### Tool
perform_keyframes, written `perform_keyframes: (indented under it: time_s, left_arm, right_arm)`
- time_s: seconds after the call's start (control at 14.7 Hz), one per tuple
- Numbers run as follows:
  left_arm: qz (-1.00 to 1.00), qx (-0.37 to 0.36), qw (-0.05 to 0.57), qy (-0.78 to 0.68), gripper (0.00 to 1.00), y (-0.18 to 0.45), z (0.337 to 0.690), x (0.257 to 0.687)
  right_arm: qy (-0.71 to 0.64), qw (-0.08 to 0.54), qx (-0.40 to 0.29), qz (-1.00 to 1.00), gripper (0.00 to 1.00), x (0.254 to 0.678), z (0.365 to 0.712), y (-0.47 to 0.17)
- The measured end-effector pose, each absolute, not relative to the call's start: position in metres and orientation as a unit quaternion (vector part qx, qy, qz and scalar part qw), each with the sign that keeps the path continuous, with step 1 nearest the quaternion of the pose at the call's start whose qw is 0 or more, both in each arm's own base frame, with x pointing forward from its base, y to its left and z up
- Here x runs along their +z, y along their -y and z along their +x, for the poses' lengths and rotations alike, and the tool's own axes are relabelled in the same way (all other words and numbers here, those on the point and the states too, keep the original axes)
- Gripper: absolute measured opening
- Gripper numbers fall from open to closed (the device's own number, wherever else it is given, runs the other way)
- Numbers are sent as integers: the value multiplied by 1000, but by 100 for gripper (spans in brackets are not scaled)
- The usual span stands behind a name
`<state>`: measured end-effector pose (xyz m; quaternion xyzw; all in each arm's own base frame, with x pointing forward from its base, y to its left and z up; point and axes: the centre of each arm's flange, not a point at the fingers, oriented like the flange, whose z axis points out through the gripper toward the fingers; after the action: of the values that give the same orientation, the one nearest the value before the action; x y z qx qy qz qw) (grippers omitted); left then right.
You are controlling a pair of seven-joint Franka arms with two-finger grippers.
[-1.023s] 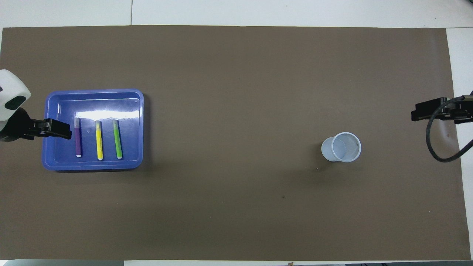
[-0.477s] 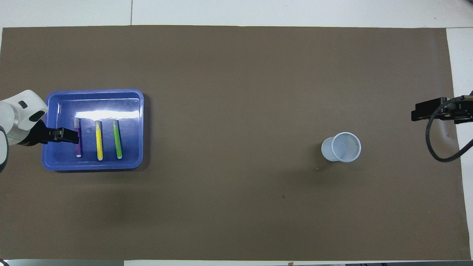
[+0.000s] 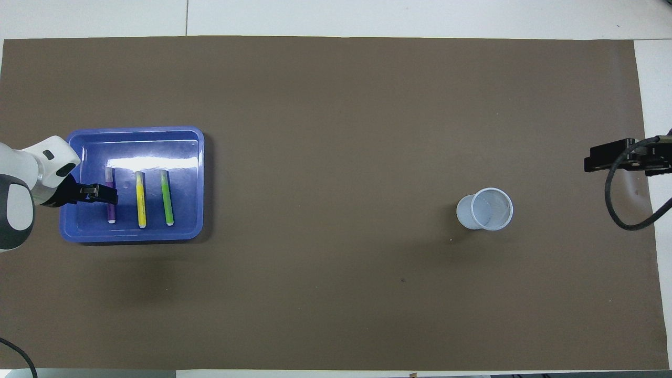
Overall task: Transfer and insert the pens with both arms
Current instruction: 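Lower the left gripper into the tray and grasp the purple pen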
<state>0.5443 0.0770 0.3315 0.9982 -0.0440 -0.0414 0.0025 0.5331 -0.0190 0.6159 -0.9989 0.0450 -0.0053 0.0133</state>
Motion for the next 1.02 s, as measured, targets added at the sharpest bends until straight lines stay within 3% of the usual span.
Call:
perform_keyframes:
  time_s: [0.34, 0.82, 1.02]
  left_arm:
    - [998, -47, 3, 46, 96, -76, 549, 290]
    - [998, -43, 3, 53, 87, -70, 552, 290]
    - [998, -41, 3, 56, 78, -70, 553, 292]
  right_arm:
    - [-45, 13, -5, -999, 100, 616, 533, 19]
    - [-45, 13, -8, -999, 100, 618, 534, 19]
    - [-44, 13, -8, -999, 100, 619, 535, 18]
